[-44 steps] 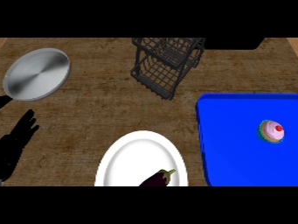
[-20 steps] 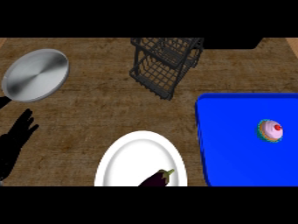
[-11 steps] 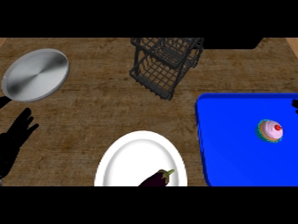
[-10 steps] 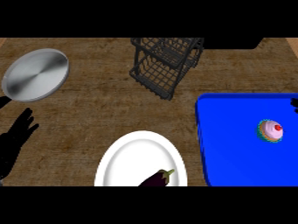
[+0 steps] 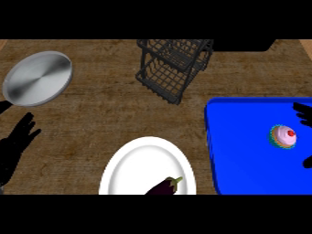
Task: Pick the cupcake from the tray and place it in the tiered basket
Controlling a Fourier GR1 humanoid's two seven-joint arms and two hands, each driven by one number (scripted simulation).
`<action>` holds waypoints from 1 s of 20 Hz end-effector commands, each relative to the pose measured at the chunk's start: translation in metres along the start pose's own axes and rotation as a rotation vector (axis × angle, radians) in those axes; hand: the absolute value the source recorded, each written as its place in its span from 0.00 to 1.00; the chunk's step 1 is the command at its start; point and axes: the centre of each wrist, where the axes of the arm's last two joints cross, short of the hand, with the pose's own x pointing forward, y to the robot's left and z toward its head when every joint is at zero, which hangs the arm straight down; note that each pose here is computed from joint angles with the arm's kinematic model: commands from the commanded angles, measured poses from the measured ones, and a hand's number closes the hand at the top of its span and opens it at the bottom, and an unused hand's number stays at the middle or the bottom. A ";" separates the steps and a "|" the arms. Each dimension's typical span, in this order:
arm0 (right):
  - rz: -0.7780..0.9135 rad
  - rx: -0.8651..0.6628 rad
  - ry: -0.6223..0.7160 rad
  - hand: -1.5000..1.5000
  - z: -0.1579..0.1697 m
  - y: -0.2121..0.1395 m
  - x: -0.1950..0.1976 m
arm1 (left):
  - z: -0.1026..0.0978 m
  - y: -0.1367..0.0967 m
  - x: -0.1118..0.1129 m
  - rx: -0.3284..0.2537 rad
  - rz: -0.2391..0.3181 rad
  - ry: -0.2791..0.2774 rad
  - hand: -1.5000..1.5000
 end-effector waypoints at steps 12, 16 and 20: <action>0.000 0.036 0.012 0.00 -0.049 0.040 0.001 | 0.007 -0.011 -0.009 0.000 0.004 0.046 0.50; -0.011 0.092 -0.010 0.00 -0.049 0.046 0.011 | 0.011 -0.017 -0.017 -0.019 0.015 0.034 0.50; 0.009 -0.003 -0.164 1.00 -0.037 0.065 -0.003 | 0.001 -0.007 -0.007 0.015 0.007 0.038 0.50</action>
